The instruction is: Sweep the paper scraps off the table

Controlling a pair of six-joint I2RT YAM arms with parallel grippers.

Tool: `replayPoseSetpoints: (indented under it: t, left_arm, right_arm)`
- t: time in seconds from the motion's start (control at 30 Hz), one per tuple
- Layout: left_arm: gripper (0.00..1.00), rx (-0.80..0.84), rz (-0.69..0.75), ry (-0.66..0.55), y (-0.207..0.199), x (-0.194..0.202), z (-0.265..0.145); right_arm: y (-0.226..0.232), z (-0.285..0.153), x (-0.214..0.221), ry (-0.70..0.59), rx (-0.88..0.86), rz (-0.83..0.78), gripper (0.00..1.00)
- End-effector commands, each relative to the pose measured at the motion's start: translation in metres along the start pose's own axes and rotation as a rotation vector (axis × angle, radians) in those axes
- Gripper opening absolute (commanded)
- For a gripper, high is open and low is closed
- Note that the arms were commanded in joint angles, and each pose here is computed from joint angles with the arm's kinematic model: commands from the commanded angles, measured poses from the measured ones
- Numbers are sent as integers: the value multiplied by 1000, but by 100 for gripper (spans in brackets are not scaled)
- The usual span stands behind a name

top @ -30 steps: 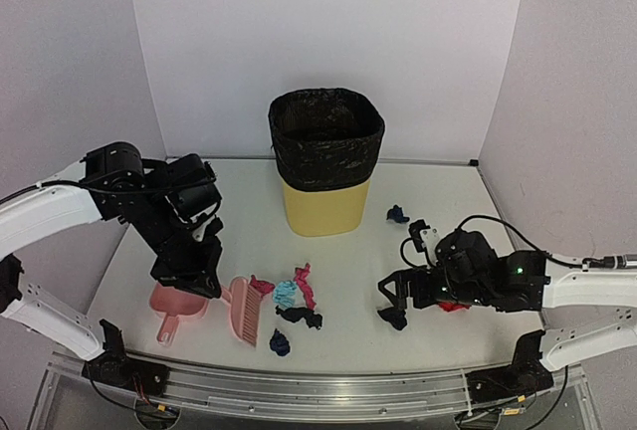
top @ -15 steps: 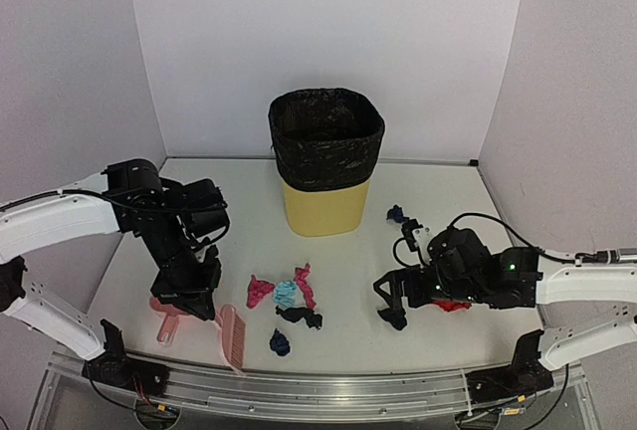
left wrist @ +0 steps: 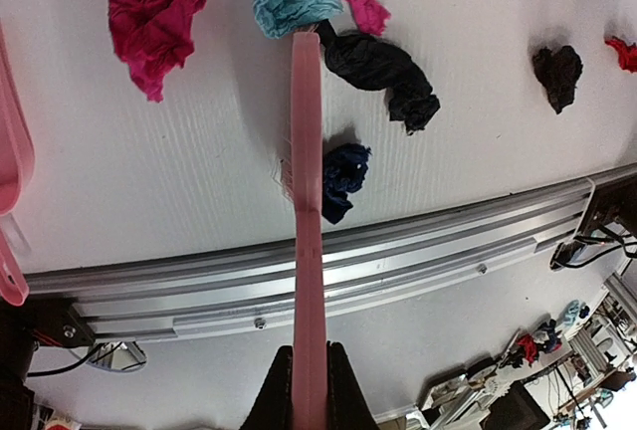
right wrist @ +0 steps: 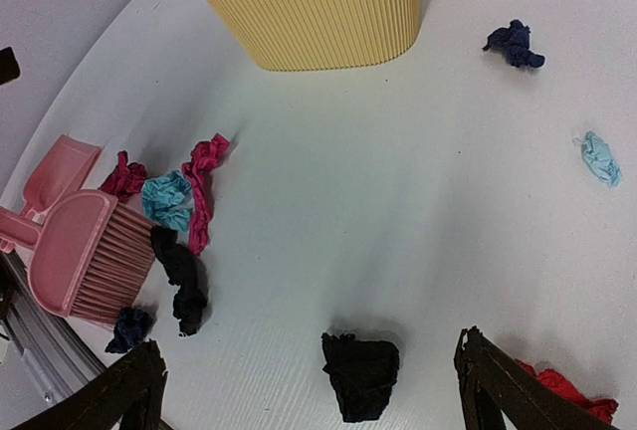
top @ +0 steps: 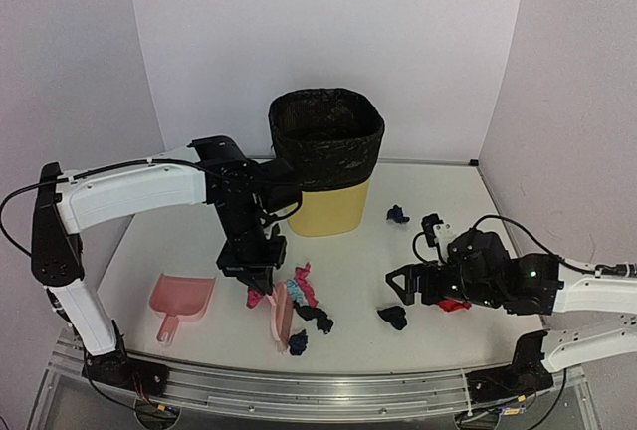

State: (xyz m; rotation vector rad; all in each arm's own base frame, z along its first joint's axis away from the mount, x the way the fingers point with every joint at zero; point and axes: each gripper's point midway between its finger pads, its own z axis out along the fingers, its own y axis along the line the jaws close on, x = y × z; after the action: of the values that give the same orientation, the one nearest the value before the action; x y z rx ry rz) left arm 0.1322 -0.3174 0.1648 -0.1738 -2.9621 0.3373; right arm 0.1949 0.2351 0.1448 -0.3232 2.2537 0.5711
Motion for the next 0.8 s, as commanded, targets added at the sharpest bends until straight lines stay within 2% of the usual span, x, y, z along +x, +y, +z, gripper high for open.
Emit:
replayPoseSetpoints:
  t: [0.0,0.17,0.27,0.37,0.47,0.6,0.77]
  left_arm:
    - [0,58,108,-64,-32,-31,-10]
    - [0,128,180,-89,-60,-56,-12]
    - [0,115,207,-93,-63,-62,-15]
    - [0,101,219,-127,-59,-62,-33]
    - [0,152,247,-162,-59,-52,-55]
    - [0,145,211,-241,-39,-40,-85]
    - [0,45,109,-297,18,-33,-96]
  right_arm:
    - [-8,-6,-5,-51,17,53,98]
    - [-13,-11,-6,-81,20,77,98]
    - [-14,-13,-9,-94,21,80,98]
    - [-14,-15,-12,-103,25,75,98]
    - [-15,-14,-13,-106,36,67,98]
    - [-15,-12,-16,-107,48,49,98]
    - [-11,-8,-19,-95,56,22,98]
